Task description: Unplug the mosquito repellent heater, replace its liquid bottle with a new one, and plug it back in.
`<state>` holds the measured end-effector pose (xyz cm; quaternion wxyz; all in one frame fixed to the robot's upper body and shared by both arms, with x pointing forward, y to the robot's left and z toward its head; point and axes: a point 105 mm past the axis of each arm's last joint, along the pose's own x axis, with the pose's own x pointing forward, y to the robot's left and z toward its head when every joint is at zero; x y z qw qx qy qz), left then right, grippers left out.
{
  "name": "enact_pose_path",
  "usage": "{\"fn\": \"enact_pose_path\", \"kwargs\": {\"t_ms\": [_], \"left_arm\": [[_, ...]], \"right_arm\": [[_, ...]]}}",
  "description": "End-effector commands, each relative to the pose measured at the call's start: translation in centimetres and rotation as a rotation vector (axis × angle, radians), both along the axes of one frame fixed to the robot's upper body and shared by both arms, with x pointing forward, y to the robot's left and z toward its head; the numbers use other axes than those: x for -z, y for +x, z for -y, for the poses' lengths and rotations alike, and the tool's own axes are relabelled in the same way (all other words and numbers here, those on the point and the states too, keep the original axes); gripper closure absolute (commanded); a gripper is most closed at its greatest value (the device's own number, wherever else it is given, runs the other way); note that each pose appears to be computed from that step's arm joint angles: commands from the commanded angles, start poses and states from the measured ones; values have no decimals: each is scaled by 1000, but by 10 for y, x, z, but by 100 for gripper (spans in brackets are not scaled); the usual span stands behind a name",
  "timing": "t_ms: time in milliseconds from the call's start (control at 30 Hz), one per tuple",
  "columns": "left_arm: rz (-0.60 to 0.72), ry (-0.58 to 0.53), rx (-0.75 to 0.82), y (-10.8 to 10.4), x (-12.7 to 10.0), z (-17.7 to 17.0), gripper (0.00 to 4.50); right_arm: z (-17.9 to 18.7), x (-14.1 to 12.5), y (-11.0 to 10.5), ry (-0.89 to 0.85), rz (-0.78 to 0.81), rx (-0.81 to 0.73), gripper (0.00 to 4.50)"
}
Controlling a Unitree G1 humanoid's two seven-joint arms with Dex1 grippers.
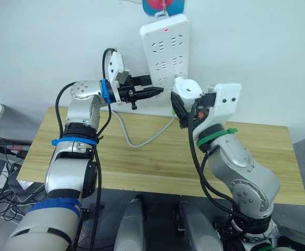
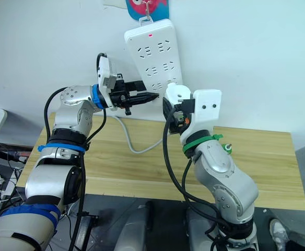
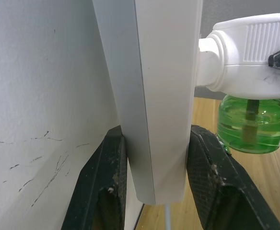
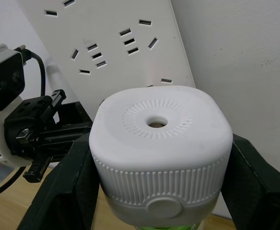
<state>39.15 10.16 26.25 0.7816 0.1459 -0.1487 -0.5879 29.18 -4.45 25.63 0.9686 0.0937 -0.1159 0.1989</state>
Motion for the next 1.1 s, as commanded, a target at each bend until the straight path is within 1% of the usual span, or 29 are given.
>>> {"fn": "enact_pose_path", "kwargs": {"t_ms": [33, 333, 700, 1100], "left_arm": [[65, 16, 47, -7, -10, 9, 311], [69, 18, 54, -8, -10, 10, 311], [84, 30, 79, -12, -9, 13, 311], [79, 25, 99, -15, -8, 15, 311]], "right_arm": [[-2, -11, -6, 7, 51, -11, 148], [-3, -12, -3, -1, 54, 5, 148], [-8, -18, 12, -11, 44, 32, 148], [-11, -18, 21, -20, 28, 41, 148]]}}
